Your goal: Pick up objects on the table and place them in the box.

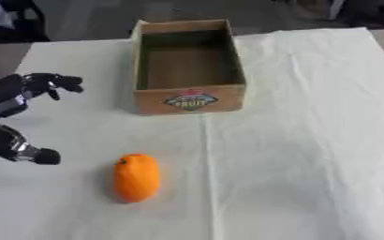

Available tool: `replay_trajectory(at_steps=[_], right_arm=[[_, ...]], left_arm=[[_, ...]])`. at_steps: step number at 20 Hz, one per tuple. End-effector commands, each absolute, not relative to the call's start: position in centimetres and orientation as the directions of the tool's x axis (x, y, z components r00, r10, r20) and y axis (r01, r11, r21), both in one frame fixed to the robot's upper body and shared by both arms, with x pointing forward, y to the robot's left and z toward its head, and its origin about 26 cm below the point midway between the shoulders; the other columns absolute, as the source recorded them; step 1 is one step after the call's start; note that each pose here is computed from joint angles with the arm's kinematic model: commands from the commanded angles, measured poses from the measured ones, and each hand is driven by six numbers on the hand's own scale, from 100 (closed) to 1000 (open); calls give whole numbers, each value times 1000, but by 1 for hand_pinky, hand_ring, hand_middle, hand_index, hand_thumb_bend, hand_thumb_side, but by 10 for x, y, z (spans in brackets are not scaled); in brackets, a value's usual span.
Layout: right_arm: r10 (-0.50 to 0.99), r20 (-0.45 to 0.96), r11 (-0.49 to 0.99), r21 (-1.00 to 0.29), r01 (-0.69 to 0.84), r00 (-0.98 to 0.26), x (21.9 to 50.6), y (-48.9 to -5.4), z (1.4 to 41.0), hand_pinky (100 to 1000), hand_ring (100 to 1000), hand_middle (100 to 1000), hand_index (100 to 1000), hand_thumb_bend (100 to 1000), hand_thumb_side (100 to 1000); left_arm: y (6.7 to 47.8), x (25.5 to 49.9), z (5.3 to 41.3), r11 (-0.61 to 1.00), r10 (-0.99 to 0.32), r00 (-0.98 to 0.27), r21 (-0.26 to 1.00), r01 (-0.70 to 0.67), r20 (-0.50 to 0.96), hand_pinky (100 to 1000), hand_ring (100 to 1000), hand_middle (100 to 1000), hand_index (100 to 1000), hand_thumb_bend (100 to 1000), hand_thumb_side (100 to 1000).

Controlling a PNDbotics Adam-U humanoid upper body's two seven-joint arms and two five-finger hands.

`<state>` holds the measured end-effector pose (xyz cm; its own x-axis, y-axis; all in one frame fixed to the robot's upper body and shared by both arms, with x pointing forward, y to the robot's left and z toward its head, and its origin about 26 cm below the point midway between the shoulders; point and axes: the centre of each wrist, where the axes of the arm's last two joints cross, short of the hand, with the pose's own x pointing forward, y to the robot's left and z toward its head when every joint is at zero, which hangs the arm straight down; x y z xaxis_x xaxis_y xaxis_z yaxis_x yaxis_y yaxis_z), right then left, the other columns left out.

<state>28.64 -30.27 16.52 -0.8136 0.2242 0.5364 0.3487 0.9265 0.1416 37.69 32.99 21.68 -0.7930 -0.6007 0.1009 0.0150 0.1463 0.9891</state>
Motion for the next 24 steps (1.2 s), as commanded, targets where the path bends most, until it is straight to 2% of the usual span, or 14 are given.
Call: replay_trajectory(at_steps=[1, 2, 6, 13, 17, 20, 22, 24], right_arm=[[239, 510, 927, 133, 351, -826, 284, -306, 174, 860, 988, 556, 753, 100, 862], [240, 510, 926, 133, 352, -826, 283, -306, 173, 861, 988, 556, 753, 100, 862], [241, 512, 926, 133, 353, -825, 283, -306, 173, 860, 988, 556, 753, 100, 862], [249, 514, 922, 132, 363, -821, 283, -308, 173, 860, 988, 556, 753, 100, 862], [257, 515, 919, 130, 371, -818, 282, -309, 172, 861, 989, 556, 753, 100, 862], [259, 518, 918, 130, 375, -815, 282, -310, 172, 861, 990, 556, 753, 100, 862], [262, 519, 917, 130, 378, -814, 282, -310, 172, 860, 988, 556, 753, 100, 862], [265, 518, 915, 130, 381, -813, 281, -311, 172, 860, 988, 557, 752, 100, 861]], left_arm=[[324, 377, 225, -265, -344, -930, 964, -36, -129, 662, 831, 794, 1000, 709, 895], [321, 378, 224, -261, -339, -932, 965, -38, -128, 660, 829, 792, 1000, 676, 902], [308, 379, 221, -265, -318, -938, 963, -48, -135, 664, 831, 794, 1000, 643, 917], [280, 383, 210, -257, -271, -955, 965, -53, -125, 655, 821, 787, 998, 666, 897], [274, 383, 205, -262, -263, -957, 964, -49, -120, 656, 819, 786, 999, 725, 814], [269, 383, 201, -267, -255, -960, 963, -45, -115, 653, 812, 778, 984, 734, 745], [265, 383, 192, -278, -253, -963, 960, -24, -97, 648, 804, 773, 977, 712, 732], [263, 385, 184, -285, -257, -963, 959, -5, -81, 648, 804, 774, 978, 741, 726]])
